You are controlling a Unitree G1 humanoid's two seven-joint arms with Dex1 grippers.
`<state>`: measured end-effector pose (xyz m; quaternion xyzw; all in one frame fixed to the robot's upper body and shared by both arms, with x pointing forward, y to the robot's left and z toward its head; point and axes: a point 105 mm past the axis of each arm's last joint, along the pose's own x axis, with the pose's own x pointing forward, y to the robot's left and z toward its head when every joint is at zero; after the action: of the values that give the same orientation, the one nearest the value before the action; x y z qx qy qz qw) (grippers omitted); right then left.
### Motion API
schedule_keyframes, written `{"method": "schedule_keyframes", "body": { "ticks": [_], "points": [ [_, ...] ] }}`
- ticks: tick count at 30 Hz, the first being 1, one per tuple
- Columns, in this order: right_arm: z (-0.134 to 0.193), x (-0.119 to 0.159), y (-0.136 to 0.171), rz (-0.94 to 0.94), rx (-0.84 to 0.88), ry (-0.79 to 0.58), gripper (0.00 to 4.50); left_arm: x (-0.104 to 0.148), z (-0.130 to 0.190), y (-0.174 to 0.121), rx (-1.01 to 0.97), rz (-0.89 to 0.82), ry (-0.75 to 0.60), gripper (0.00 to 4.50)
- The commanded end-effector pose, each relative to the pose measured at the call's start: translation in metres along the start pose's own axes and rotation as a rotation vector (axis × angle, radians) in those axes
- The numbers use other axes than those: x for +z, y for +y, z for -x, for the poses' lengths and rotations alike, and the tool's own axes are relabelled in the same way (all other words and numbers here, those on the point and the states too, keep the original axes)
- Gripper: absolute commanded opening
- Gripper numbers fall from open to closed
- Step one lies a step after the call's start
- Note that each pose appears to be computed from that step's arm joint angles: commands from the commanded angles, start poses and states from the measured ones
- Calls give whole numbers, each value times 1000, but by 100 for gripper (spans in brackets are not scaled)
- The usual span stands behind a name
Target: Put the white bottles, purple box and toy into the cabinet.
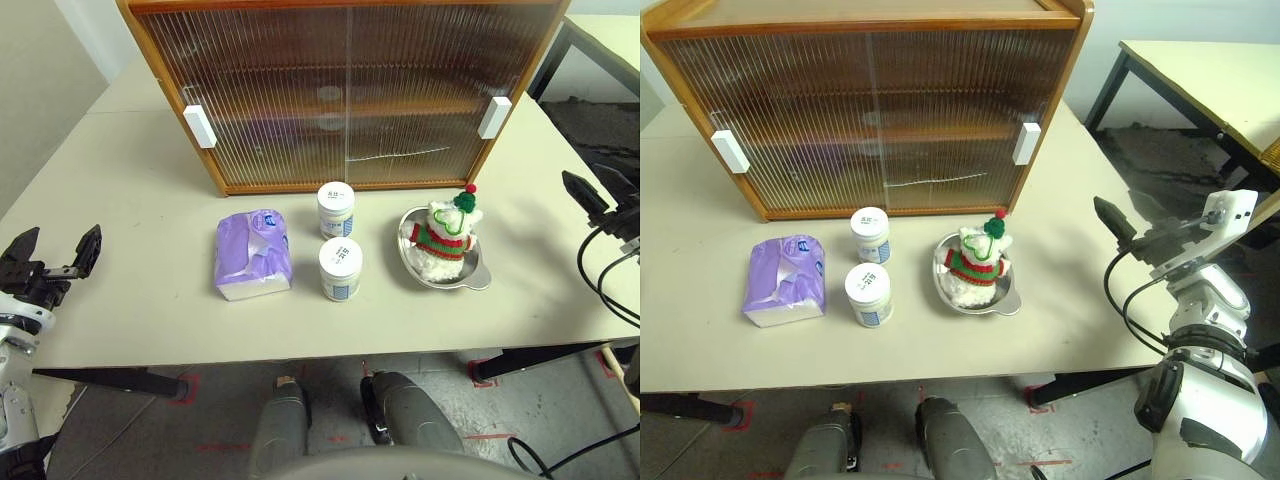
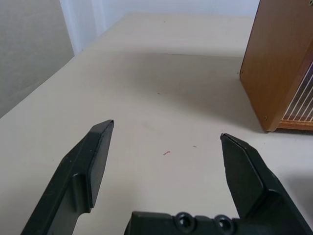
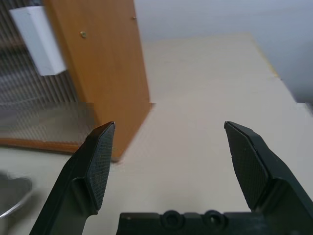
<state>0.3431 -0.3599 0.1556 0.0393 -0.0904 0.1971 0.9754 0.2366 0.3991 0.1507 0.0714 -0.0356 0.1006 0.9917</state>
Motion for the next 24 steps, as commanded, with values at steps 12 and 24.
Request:
{"method": "schedule_keyframes", "body": {
  "ticks": [12, 24],
  "points": [
    [-17, 18, 120, -52, 689, 90, 447, 34, -13, -5, -128, 32, -43, 450],
    [-49, 31, 185, -88, 890, -45, 450, 87, -25, -59, -252, -29, -140, 68]
  ]
}}
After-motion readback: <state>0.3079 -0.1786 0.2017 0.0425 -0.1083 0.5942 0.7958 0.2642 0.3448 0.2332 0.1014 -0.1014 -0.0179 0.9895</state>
